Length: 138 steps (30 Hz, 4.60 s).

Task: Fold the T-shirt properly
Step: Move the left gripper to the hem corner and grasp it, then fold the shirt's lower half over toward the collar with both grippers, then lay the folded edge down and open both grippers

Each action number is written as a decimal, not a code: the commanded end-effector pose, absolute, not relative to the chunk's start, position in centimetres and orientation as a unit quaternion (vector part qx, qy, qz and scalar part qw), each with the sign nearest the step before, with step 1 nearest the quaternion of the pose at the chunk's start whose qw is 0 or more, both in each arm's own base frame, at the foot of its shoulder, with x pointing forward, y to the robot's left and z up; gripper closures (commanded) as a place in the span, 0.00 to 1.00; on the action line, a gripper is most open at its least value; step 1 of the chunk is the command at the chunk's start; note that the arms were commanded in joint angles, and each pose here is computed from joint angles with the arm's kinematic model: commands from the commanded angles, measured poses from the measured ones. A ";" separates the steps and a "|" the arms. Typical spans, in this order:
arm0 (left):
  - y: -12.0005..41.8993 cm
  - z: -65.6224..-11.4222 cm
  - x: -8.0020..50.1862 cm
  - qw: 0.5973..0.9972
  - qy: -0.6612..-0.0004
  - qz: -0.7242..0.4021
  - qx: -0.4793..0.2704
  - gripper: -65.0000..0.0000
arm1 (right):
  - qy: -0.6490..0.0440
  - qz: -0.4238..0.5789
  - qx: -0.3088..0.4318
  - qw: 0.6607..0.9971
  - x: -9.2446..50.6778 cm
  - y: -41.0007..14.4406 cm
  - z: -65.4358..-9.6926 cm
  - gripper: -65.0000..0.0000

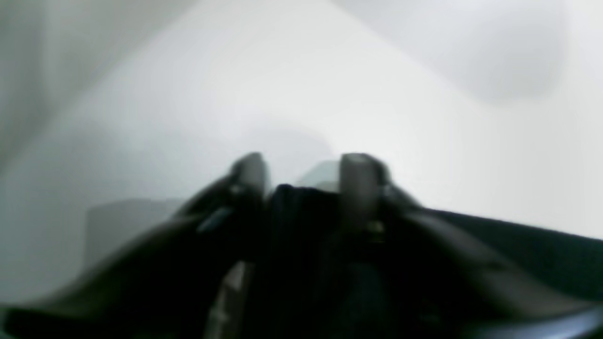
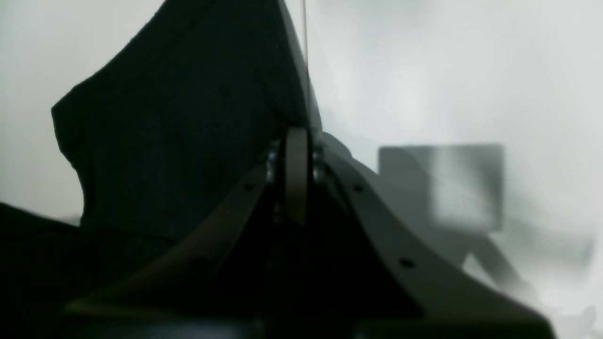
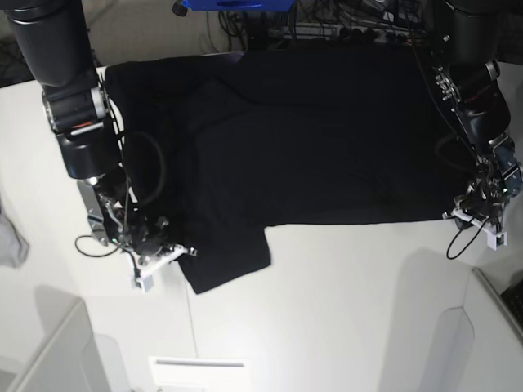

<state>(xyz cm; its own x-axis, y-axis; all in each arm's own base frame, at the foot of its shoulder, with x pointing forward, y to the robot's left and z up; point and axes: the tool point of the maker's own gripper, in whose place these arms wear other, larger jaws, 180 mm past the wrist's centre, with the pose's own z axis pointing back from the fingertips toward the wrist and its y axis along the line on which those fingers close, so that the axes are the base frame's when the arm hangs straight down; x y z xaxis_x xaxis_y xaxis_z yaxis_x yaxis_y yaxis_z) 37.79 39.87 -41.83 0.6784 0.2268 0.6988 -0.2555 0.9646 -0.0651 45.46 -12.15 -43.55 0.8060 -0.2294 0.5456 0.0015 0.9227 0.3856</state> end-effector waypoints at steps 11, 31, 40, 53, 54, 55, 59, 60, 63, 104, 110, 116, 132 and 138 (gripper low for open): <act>39.9 -40.4 38.6 0.918 -0.380 0.110 0.021 1.00 | -0.339 -0.055 0.189 0.920 47.4 -12.5 -40.9 1.00; 39.5 -34.0 36.3 0.909 -0.411 0.044 0.058 1.00 | -0.405 -0.053 0.227 0.884 47.1 -11.7 -36.8 1.00; 40.4 -32.5 33.7 0.907 -0.412 0.049 0.078 1.00 | -0.423 -0.034 0.227 0.876 45.7 -12.0 -35.9 1.00; 39.5 -30.9 30.2 0.909 -0.409 0.044 0.066 1.00 | -0.429 -0.057 0.243 0.868 43.9 -13.5 -34.2 1.00; 39.4 -30.7 30.0 0.910 -0.408 0.040 0.069 1.00 | -0.434 -0.057 0.244 0.865 43.9 -13.5 -33.8 1.00; 39.3 -30.6 29.9 0.910 -0.407 0.036 0.072 1.00 | -0.431 -0.057 0.245 0.867 43.6 -13.5 -33.8 1.00; 38.9 -30.4 29.3 0.910 -0.405 0.026 0.078 1.00 | -0.433 -0.063 0.247 0.865 42.7 -14.2 -33.3 1.00; 38.9 -30.5 29.1 0.911 -0.404 0.024 0.080 1.00 | -0.436 -0.064 0.247 0.863 42.5 -14.3 -33.1 1.00; 38.7 -30.8 28.4 0.914 -0.397 0.019 0.083 1.00 | -0.437 -0.067 0.247 0.862 41.8 -14.8 -32.8 1.00; 37.3 -28.3 21.2 0.917 -0.385 -0.019 0.102 1.00 | -0.435 -0.084 0.196 0.875 29.2 -19.4 -30.8 1.00; 37.2 -29.1 19.8 0.925 -0.365 -0.031 0.103 1.00 | -0.425 -0.088 0.217 0.875 27.4 -18.5 -31.0 1.00; 37.4 -29.4 19.1 0.928 -0.357 -0.030 0.105 1.00 | -0.414 -0.093 0.242 0.873 26.1 -17.6 -31.0 1.00; 36.3 -32.0 15.5 0.947 -0.305 -0.046 0.089 1.00 | -0.378 -0.100 0.237 0.890 23.0 -17.4 -32.9 1.00; 35.8 -33.0 14.2 0.953 -0.287 -0.043 0.080 1.00 | -0.355 -0.107 0.233 0.899 21.5 -17.5 -34.2 1.00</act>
